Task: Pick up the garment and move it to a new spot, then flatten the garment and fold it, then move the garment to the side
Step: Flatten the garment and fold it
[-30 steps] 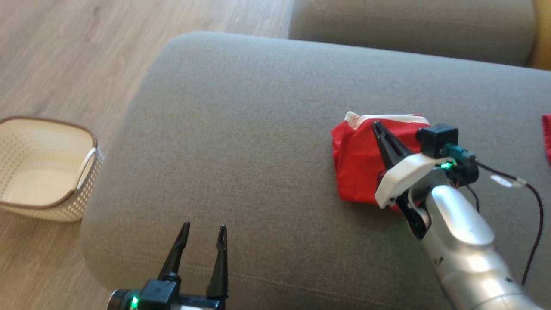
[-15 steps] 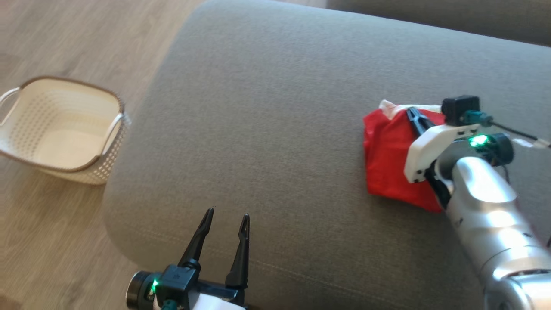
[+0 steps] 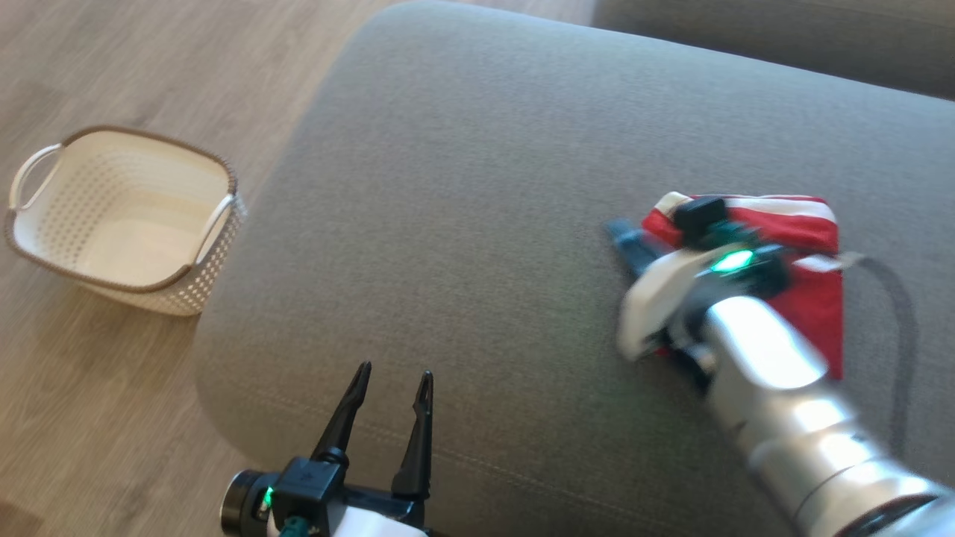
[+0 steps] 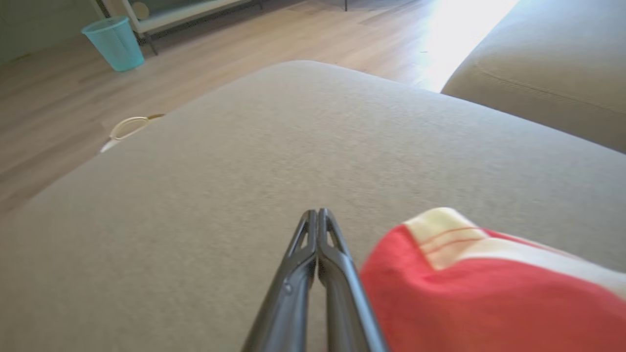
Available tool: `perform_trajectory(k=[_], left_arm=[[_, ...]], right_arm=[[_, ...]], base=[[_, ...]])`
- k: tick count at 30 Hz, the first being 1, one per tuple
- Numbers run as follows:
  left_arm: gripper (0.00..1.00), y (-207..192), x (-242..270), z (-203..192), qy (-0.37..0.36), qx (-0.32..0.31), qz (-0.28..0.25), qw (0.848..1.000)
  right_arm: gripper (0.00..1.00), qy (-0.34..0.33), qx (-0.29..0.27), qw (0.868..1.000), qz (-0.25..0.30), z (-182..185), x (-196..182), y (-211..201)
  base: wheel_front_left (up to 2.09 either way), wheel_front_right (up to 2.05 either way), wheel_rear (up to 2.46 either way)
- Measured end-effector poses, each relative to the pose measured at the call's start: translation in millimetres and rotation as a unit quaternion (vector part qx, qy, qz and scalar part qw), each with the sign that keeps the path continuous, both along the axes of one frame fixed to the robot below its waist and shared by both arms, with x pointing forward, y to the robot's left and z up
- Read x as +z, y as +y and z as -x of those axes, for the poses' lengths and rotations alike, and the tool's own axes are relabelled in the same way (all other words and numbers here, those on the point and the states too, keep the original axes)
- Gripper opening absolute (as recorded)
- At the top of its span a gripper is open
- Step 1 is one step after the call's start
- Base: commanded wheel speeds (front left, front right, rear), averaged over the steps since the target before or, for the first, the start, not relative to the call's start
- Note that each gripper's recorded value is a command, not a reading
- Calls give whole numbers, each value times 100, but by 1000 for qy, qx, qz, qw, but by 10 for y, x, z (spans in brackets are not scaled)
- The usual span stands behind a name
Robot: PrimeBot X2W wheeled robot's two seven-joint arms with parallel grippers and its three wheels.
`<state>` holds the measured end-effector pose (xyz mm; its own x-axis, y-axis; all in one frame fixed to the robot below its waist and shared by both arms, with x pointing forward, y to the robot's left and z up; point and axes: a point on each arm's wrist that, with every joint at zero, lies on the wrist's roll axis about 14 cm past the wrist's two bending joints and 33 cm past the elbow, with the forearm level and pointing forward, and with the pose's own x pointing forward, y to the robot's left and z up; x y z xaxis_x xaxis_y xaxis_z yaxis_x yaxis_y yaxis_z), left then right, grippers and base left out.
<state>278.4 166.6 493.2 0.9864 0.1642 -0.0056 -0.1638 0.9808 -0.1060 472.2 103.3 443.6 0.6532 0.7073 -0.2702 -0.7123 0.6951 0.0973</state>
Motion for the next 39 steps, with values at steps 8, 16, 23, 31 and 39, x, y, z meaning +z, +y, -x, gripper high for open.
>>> perform_trajectory(k=[8,16,23,31,39], left_arm=[[100,-99,27,-72,-7,-21,2,1000],[100,-57,4,-28,-1,-8,5,1000],[100,10,-17,12,5,7,4,1000],[100,-3,25,14,-4,4,7,1000],[100,-58,78,-27,-18,-11,8,1000]], right_arm=[[0,-16,-31,999,-4,-162,158,-193],[0,-43,-95,994,19,-634,256,-580],[0,-2,-86,995,44,-469,-99,-502],[0,-12,5,1000,-26,-8,99,89],[84,-61,8,993,-104,107,682,90]], base=[[0,0,0],[0,0,0],[0,0,0],[0,0,0],[0,0,0]])
